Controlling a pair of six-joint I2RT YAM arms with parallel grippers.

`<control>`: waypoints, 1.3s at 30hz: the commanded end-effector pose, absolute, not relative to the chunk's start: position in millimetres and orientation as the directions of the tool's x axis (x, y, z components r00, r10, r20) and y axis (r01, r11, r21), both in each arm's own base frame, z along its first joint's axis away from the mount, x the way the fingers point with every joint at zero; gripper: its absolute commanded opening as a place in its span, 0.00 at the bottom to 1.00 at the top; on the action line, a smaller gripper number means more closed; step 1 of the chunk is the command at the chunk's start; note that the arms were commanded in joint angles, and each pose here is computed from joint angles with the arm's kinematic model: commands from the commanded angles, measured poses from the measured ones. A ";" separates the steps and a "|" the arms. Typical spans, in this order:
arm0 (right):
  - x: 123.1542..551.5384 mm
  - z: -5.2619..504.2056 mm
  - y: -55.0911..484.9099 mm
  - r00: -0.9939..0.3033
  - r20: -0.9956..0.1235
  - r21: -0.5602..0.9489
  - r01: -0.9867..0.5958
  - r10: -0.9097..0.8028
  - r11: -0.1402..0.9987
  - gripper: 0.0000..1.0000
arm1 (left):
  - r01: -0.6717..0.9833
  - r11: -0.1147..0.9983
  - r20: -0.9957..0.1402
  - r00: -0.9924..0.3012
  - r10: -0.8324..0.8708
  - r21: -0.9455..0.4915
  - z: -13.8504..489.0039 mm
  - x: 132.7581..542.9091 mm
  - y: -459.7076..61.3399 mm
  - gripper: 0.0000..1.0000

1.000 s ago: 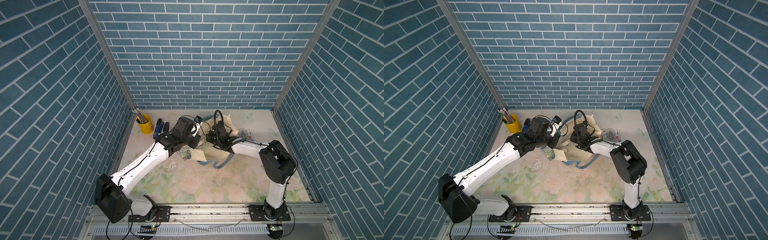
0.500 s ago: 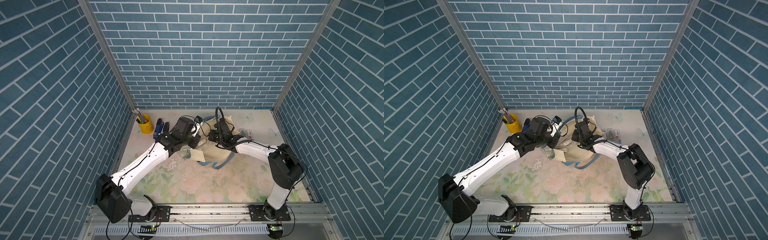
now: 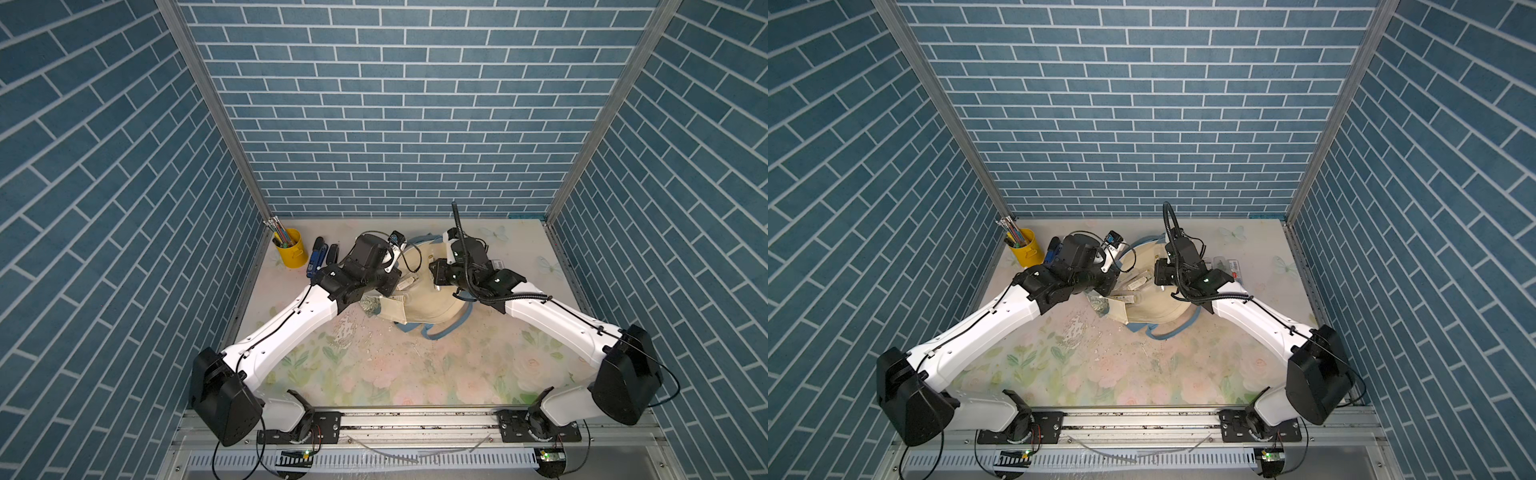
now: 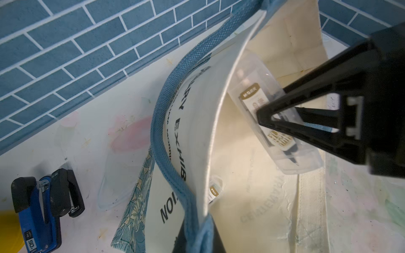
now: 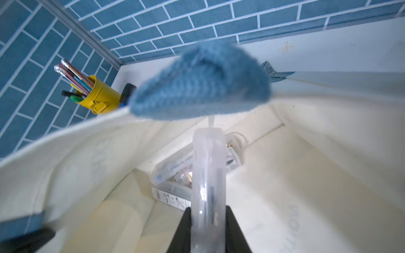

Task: Take out the compass set from the canvas bag
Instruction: Pick up the compass set from the canvas bag, then place the compass set at the center of the board.

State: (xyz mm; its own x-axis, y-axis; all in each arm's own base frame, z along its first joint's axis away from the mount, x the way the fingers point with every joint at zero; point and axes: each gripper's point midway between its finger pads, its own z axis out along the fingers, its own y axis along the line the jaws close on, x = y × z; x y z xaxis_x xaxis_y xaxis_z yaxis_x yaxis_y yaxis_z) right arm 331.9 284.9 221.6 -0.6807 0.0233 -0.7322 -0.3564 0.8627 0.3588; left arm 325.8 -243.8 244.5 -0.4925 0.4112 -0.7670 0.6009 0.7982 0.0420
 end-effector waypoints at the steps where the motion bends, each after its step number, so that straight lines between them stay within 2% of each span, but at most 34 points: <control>1: 306.0 223.7 274.2 -0.673 -0.732 0.286 -0.447 -0.108 0.847 0.00 | 0.587 0.808 -0.814 -0.447 0.371 0.045 268.5 335.9 -250.3 0.00; 9: 281.8 265.4 265.0 -0.674 -0.724 0.284 -0.483 -0.144 0.828 0.00 | 0.560 0.825 -0.793 -0.469 0.389 0.073 265.3 340.7 -241.7 0.00; 16: 281.9 321.5 238.1 -0.575 -0.788 0.127 -0.500 -0.219 0.857 0.00 | 0.551 0.832 -0.801 -0.465 0.378 0.073 266.5 339.4 -236.7 0.00; 19: 292.1 338.1 210.4 -0.547 -0.795 0.013 -0.449 -0.263 0.894 0.00 | 0.557 0.828 -0.803 -0.463 0.376 0.067 266.9 338.2 -237.1 0.00; 22: 304.1 348.1 185.7 -0.545 -0.794 -0.039 -0.398 -0.271 0.916 0.00 | 0.558 0.828 -0.803 -0.466 0.372 0.060 266.3 337.5 -236.6 0.00; 28: 333.6 335.7 134.6 -0.615 -0.748 -0.106 -0.261 -0.250 0.959 0.00 | 0.555 0.830 -0.800 -0.472 0.370 0.056 266.9 338.2 -235.0 0.00; 33: 360.7 316.1 95.3 -0.664 -0.728 -0.087 -0.154 -0.168 0.984 0.00 | 0.555 0.830 -0.804 -0.469 0.366 0.054 268.9 338.5 -234.7 0.00; 39: 401.6 259.4 36.0 -0.760 -0.648 -0.072 -0.013 -0.057 0.997 0.00 | 0.568 0.822 -0.810 -0.466 0.357 0.035 271.2 335.7 -236.8 0.00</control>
